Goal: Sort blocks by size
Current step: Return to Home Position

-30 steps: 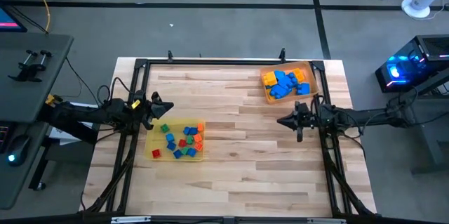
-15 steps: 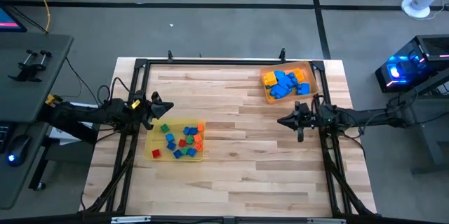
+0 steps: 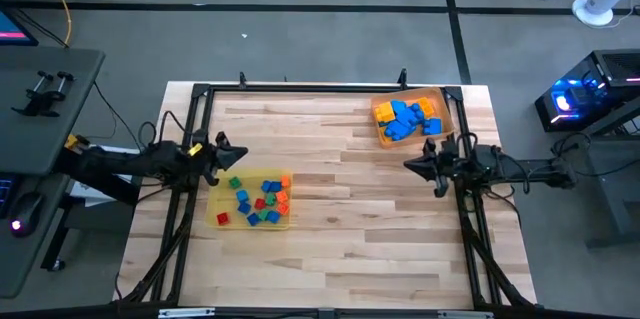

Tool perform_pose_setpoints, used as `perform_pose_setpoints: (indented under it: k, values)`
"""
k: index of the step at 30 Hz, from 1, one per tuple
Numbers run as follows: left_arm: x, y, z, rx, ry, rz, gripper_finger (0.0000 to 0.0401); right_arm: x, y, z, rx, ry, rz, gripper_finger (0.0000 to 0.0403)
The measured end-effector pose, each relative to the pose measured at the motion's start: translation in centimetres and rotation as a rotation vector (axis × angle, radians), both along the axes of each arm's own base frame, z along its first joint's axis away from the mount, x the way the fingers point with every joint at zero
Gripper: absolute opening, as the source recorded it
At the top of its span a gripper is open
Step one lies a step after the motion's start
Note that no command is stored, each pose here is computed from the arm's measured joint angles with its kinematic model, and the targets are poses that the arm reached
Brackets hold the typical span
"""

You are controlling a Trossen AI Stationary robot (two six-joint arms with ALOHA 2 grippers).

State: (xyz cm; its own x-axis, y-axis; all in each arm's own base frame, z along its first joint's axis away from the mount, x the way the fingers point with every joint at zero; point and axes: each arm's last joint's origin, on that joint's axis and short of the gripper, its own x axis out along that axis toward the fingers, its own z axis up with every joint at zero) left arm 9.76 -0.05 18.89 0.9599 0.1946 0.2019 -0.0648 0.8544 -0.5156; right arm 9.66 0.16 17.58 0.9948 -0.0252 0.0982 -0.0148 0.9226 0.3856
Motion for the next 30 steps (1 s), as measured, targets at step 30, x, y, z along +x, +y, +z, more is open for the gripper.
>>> perform_pose_setpoints:
  k: [30]
  values:
    - [-0.2,0.0,-1.3,0.365,0.186,0.047,0.0000,0.2,0.0,-0.8,-0.003,0.088,-0.002,0.0001]
